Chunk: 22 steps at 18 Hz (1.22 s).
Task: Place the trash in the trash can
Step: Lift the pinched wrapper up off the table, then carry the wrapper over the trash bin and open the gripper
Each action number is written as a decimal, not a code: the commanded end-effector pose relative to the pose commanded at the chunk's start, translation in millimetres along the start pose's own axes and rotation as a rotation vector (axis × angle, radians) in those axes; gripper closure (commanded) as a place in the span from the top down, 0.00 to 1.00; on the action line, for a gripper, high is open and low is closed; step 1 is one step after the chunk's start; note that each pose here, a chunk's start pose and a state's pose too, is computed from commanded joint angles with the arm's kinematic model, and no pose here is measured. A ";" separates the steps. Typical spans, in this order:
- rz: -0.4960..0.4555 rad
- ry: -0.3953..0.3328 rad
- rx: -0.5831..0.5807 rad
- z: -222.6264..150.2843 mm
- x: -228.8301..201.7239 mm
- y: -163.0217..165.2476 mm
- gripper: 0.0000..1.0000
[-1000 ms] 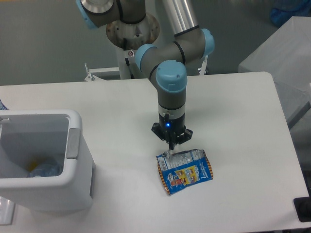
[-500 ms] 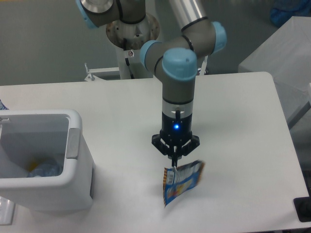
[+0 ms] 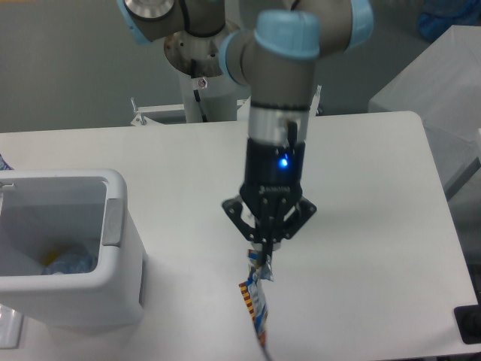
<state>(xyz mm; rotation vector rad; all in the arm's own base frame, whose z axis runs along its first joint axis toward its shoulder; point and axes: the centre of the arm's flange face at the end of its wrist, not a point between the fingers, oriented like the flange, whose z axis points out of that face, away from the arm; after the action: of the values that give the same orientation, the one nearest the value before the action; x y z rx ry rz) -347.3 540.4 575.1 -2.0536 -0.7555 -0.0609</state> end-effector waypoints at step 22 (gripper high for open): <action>0.130 0.249 -0.118 -38.2 206.4 105.0 0.09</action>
<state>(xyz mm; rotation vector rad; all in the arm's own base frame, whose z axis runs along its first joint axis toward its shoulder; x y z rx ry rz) -114.8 570.4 585.0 -2.1521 -0.4730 -0.2878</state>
